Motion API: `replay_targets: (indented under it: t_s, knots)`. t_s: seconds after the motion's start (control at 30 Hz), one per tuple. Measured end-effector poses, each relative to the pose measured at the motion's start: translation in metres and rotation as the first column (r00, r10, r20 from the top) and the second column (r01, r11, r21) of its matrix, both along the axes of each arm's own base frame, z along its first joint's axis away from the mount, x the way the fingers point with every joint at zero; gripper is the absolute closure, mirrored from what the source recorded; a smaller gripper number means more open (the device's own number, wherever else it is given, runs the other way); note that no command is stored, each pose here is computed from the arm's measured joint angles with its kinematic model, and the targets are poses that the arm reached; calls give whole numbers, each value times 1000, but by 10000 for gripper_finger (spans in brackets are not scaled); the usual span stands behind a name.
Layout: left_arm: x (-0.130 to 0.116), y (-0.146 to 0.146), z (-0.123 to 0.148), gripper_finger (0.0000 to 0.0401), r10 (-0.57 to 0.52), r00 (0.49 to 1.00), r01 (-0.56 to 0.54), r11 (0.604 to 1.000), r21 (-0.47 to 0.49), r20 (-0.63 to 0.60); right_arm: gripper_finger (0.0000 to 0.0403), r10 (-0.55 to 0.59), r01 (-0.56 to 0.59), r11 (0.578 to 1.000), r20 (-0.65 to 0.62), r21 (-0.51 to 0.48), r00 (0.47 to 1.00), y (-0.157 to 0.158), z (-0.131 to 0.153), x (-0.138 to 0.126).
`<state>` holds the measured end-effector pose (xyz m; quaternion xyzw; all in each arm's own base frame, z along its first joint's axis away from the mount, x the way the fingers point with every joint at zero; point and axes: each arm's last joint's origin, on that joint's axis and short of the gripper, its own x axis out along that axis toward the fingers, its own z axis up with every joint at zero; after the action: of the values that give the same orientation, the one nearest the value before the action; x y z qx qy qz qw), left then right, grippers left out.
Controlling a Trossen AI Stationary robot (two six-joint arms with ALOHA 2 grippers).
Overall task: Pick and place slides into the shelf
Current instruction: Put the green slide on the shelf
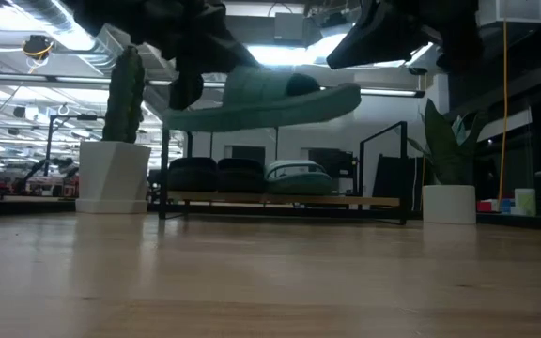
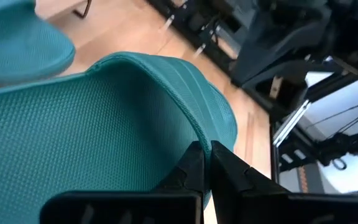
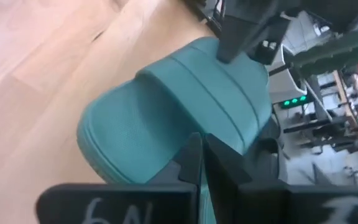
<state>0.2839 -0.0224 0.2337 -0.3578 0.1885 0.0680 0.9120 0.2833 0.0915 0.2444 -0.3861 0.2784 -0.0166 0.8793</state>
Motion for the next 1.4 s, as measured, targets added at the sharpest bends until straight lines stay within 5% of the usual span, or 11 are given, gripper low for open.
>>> replay_targets:
  t_s: [0.2,0.6,0.77,1.4]
  knots:
    - [1,6,1,399,22,1000,-22,1000,0,10,371,55,-56,994,-10,-89,998,1,2,1]
    - [5,20,10,399,69,991,-67,997,-24,114,282,44,-42,971,1,-236,999,-1,6,2]
    - [5,20,12,399,73,989,-68,997,-44,128,278,44,-48,939,-21,-341,999,-2,7,3]
    - [6,17,15,399,30,986,-19,998,-68,164,284,106,-100,916,-4,-388,994,-9,12,9]
